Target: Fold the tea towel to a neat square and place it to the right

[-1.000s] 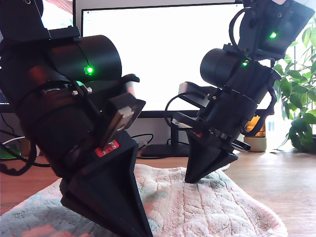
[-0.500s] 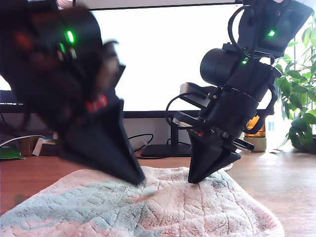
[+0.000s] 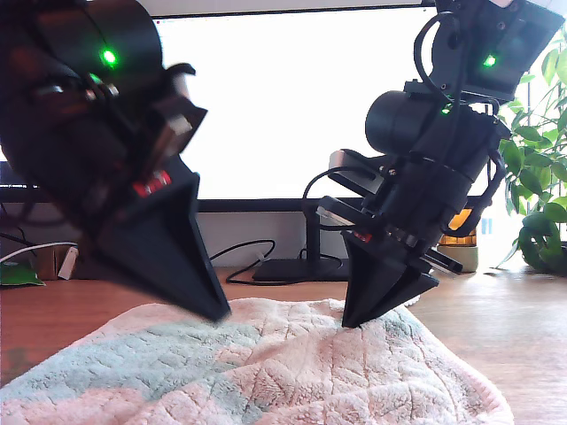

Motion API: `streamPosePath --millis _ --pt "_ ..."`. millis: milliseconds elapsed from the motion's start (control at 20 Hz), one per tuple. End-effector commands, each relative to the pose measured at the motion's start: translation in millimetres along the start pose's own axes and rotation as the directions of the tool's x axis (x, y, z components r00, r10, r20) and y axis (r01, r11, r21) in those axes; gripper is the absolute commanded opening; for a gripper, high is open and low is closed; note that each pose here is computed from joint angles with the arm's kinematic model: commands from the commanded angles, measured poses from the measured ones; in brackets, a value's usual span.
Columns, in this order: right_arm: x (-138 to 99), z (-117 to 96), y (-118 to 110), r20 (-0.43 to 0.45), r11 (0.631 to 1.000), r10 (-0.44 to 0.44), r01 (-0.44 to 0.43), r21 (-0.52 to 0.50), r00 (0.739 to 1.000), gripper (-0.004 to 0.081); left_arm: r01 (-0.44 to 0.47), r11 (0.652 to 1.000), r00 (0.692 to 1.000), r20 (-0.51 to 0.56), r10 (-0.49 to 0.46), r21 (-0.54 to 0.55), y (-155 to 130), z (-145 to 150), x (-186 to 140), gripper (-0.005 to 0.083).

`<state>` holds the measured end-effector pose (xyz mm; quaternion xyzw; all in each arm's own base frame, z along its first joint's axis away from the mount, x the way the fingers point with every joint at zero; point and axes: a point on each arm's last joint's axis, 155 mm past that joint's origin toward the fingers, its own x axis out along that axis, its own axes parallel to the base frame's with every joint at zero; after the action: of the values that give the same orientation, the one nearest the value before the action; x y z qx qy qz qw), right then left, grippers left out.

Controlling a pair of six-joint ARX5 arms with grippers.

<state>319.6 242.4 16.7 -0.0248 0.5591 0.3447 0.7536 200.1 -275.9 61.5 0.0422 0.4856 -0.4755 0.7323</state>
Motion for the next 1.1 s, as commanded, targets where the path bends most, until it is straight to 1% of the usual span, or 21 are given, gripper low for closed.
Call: streamPosePath --millis 0,150,250,400,500,550,700,800,950,1050 --pt "-7.7 14.0 3.4 0.038 1.000 0.004 -0.003 -0.011 0.999 -0.0013 -0.016 1.000 0.999 0.028 0.015 0.020 1.0 2.8 -7.7 -0.0021" --pt "-13.9 21.5 5.8 0.062 1.000 0.003 -0.002 -0.020 0.998 -0.0013 -0.047 0.999 0.997 0.061 0.045 0.026 4.1 9.3 -17.5 -0.0021" --pt "-17.2 25.2 6.8 0.078 1.000 0.002 0.000 -0.029 0.997 -0.0013 -0.080 0.995 0.994 0.075 0.076 0.053 6.5 11.0 -24.3 -0.0021" --pt "-29.0 32.4 12.2 0.112 0.993 0.003 0.010 -0.115 0.994 -0.0013 -0.136 0.986 0.984 0.126 0.123 0.100 8.9 20.1 -38.2 -0.0021" --pt "-42.6 39.0 17.5 0.147 0.985 0.004 0.021 -0.169 0.989 -0.0013 -0.168 0.978 0.975 0.167 0.146 0.128 8.3 27.5 -48.9 -0.0021" --pt "-50.4 43.0 19.9 0.169 0.983 0.001 0.030 -0.181 0.986 -0.0013 -0.182 0.973 0.970 0.189 0.154 0.144 7.6 31.3 -54.3 -0.0021" --pt "-73.0 53.0 19.7 0.230 0.973 -0.044 0.094 -0.210 0.972 -0.0013 -0.214 0.958 0.954 0.253 0.163 0.190 4.6 42.0 -69.5 -0.0021" --pt "-87.5 57.0 26.1 0.267 0.962 -0.038 0.107 -0.250 0.963 -0.0012 -0.231 0.953 0.944 0.281 0.172 0.195 7.7 44.7 -79.0 -0.0021" --pt "-104.1 52.5 32.9 0.313 0.946 -0.031 0.128 -0.297 0.949 -0.0012 -0.246 0.947 0.934 0.311 0.175 0.205 15.5 40.4 -90.4 -0.0021" --pt "-110.3 39.2 36.1 0.322 0.925 -0.026 0.144 -0.350 0.946 -0.0013 -0.233 0.941 0.933 0.330 0.145 0.245 14.6 34.0 -96.2 -0.0021"
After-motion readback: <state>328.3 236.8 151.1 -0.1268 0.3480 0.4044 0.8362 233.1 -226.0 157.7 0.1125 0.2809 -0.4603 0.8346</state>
